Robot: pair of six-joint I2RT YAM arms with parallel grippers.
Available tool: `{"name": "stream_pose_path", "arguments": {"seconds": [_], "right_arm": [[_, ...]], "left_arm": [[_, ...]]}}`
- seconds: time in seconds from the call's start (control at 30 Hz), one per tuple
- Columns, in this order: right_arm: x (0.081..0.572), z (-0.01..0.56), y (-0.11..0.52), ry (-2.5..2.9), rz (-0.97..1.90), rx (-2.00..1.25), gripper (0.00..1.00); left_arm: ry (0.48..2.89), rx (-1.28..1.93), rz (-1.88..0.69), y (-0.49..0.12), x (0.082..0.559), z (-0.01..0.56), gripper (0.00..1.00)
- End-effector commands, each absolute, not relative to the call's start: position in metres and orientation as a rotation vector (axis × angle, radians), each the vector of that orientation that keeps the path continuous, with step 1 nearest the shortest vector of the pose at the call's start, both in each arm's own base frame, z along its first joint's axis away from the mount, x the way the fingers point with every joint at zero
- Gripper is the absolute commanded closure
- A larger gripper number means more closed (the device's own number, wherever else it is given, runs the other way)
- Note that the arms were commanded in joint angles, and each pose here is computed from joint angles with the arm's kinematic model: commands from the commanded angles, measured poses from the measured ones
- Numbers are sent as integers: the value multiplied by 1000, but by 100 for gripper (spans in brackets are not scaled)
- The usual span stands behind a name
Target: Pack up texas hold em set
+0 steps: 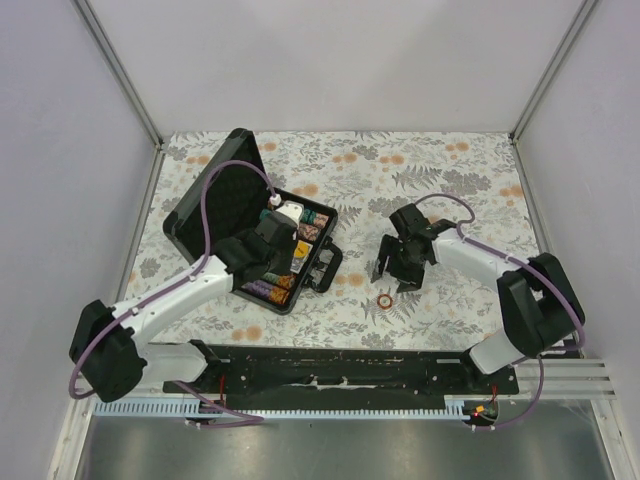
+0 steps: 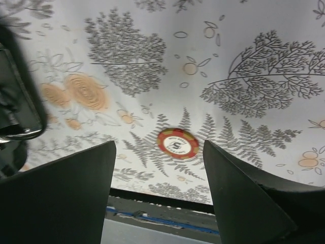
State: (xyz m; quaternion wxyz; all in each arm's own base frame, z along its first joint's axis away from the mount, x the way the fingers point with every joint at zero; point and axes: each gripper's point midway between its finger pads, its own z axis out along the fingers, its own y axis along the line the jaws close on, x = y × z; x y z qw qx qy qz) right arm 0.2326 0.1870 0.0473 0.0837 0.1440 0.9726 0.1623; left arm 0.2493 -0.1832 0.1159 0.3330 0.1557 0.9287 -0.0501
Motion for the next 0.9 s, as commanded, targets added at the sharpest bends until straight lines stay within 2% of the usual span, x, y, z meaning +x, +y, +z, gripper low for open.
{"name": "stream_pose_path", "arguments": {"seconds": [0.0,0.33,0.53,0.87], "right_arm": [[224,30,173,2962,305,324,23],[210,6,179,3028,184,268,26],[206,-4,178,3065,94,252,34],[198,-18,176,3105,-58,157,37]], "left_arm": [[2284,371,-318,-207,258,153,69],[2169,373,-522,-230,253,174,64],[2157,373,-547,-233,253,174,63],[2149,356,-545,-231,253,168,62]]}}
